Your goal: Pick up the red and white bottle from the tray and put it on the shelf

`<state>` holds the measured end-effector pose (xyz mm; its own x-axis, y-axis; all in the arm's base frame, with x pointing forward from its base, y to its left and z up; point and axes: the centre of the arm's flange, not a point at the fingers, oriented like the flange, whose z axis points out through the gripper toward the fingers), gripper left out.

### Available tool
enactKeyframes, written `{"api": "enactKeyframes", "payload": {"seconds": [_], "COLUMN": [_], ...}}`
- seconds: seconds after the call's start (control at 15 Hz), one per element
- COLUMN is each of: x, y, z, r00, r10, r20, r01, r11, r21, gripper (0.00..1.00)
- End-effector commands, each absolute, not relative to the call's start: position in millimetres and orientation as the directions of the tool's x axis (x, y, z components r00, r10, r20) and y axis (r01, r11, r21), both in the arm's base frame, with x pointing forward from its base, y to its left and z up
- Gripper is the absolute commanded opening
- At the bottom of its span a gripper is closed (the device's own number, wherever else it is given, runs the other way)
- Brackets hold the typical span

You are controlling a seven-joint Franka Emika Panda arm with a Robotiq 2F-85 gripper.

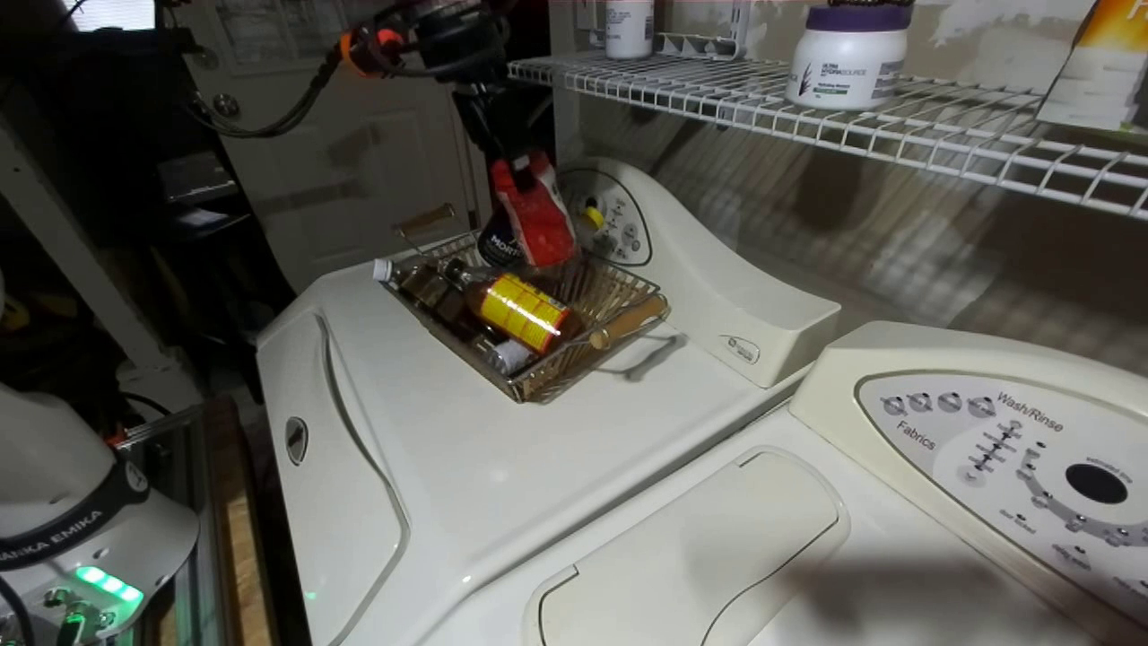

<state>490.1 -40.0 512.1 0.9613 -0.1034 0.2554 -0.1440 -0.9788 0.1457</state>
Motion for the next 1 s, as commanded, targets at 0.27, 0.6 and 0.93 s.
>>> {"api": "enactKeyframes", "payload": {"seconds": [0.27, 0.6, 0.93], "x": [454, 459, 459], "y": [-4, -7, -1], "z": [579, 580, 587], "r00": [0.851, 0.866, 0.858], "r10": [-0.035, -0.025, -0.004], "r20": [0.524, 0.499, 0.514], "r01": [-0.113, -0.104, -0.088], "r11": [-0.986, -0.986, -0.986], "r21": [0.118, 0.13, 0.138], "gripper": [0.49, 0.74, 0.49]}}
